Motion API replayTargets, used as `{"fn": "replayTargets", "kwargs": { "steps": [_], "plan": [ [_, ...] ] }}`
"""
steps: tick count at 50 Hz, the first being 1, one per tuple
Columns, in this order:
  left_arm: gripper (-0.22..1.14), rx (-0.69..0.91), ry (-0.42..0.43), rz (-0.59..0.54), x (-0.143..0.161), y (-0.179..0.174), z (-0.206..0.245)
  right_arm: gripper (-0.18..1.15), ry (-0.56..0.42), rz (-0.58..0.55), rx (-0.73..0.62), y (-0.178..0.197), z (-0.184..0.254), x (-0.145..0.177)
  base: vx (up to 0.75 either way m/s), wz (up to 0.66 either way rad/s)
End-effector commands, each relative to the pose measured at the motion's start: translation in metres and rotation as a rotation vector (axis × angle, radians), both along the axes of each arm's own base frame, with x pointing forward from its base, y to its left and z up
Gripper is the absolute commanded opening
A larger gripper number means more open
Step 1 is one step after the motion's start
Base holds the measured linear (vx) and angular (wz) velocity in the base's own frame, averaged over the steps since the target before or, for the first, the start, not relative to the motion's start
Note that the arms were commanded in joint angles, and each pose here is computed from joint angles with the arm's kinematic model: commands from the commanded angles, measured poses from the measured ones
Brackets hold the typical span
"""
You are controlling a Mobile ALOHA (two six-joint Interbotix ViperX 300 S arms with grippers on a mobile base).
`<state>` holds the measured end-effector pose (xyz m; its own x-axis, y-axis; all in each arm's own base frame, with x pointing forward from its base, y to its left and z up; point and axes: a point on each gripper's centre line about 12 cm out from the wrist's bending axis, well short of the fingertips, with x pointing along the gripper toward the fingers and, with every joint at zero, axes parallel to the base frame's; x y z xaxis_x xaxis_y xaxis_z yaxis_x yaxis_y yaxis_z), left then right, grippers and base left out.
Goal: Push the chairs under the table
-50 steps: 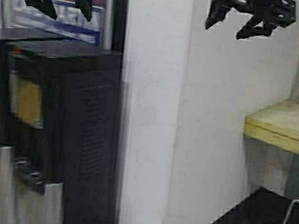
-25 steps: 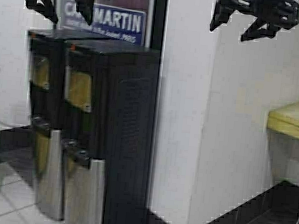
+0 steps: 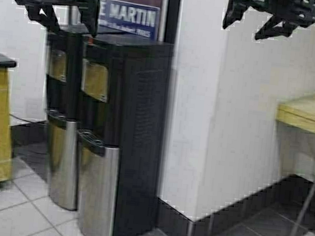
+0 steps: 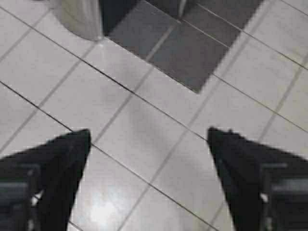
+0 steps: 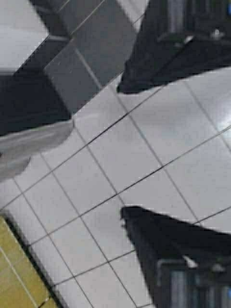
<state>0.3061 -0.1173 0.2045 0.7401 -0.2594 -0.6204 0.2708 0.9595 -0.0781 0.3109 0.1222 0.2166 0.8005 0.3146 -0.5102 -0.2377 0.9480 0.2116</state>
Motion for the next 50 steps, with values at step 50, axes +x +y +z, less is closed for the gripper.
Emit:
{"fn": "replayTargets", "kwargs": {
  "steps": [50],
  "plan": [
    [1.02,0.013,0.042,0.025,0.01,0.006,-0.018,1.0,-0.037,0.0,0.01,0.0,0.016,0.001,-0.17,-0.4]
  ]
}}
